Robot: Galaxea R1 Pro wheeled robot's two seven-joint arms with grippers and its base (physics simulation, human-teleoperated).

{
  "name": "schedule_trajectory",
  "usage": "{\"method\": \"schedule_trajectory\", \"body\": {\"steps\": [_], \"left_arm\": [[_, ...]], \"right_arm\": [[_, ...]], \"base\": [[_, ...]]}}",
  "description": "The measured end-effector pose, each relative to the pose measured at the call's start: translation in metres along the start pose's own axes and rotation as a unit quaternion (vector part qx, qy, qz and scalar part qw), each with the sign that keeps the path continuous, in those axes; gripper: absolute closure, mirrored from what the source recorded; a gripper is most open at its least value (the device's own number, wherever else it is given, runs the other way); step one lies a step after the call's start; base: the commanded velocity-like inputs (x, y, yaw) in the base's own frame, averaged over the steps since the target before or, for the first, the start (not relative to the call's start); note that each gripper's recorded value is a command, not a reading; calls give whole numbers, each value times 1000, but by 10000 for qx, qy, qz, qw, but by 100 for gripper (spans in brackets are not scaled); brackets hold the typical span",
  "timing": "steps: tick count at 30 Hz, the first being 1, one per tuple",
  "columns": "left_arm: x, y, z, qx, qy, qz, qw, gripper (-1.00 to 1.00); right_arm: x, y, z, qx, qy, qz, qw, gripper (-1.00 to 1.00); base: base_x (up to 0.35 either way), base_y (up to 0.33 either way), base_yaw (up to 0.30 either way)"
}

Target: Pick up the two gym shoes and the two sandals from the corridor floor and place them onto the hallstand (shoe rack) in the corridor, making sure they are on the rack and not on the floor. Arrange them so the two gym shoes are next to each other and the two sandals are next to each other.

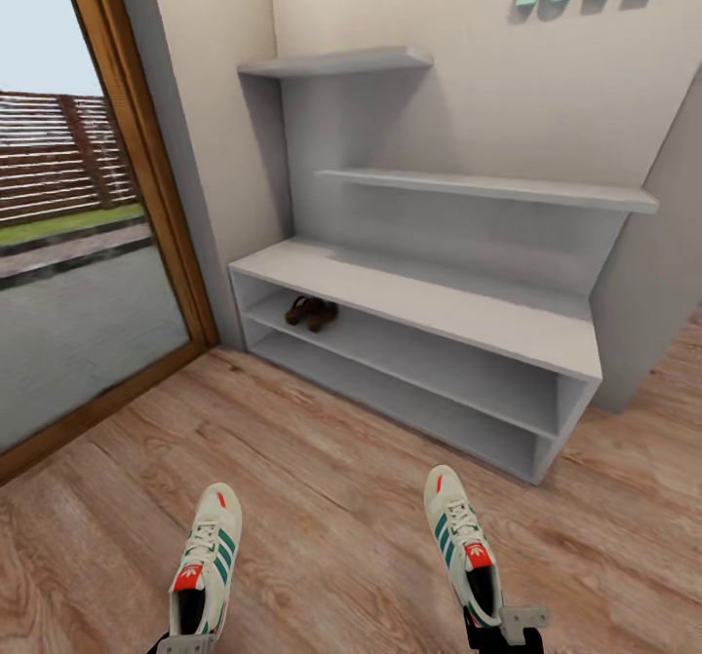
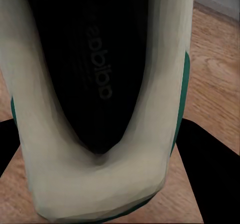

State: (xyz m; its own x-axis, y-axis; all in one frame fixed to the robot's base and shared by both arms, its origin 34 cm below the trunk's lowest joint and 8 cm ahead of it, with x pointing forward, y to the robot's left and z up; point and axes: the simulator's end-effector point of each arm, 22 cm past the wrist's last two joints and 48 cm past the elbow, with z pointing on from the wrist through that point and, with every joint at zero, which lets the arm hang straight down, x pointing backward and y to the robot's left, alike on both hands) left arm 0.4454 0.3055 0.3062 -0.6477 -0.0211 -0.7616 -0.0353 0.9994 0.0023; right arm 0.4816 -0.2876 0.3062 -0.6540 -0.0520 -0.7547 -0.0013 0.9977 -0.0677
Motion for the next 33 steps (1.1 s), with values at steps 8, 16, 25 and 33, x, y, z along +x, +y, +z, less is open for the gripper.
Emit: {"method": "schedule_trajectory", "body": {"steps": [8, 16, 25, 33], "left_arm": [[2, 0, 0, 2, 26, 0, 10000, 100], [4, -1, 0, 9, 47, 6, 10000, 100], [4, 0, 0, 5, 44, 4, 10000, 100], [4, 0, 0, 3, 47, 0, 10000, 100]], "right_arm": [[2, 0, 0, -2, 22, -2, 10000, 100], [3, 0, 0, -1, 35, 1, 10000, 100], [3, 0, 0, -2, 35, 0, 10000, 100], [3, 1, 0, -7, 35, -8, 10000, 100]], "base": [[-1, 45, -263], [0, 1, -264], [30, 30, -265], [167, 168, -265]]}}
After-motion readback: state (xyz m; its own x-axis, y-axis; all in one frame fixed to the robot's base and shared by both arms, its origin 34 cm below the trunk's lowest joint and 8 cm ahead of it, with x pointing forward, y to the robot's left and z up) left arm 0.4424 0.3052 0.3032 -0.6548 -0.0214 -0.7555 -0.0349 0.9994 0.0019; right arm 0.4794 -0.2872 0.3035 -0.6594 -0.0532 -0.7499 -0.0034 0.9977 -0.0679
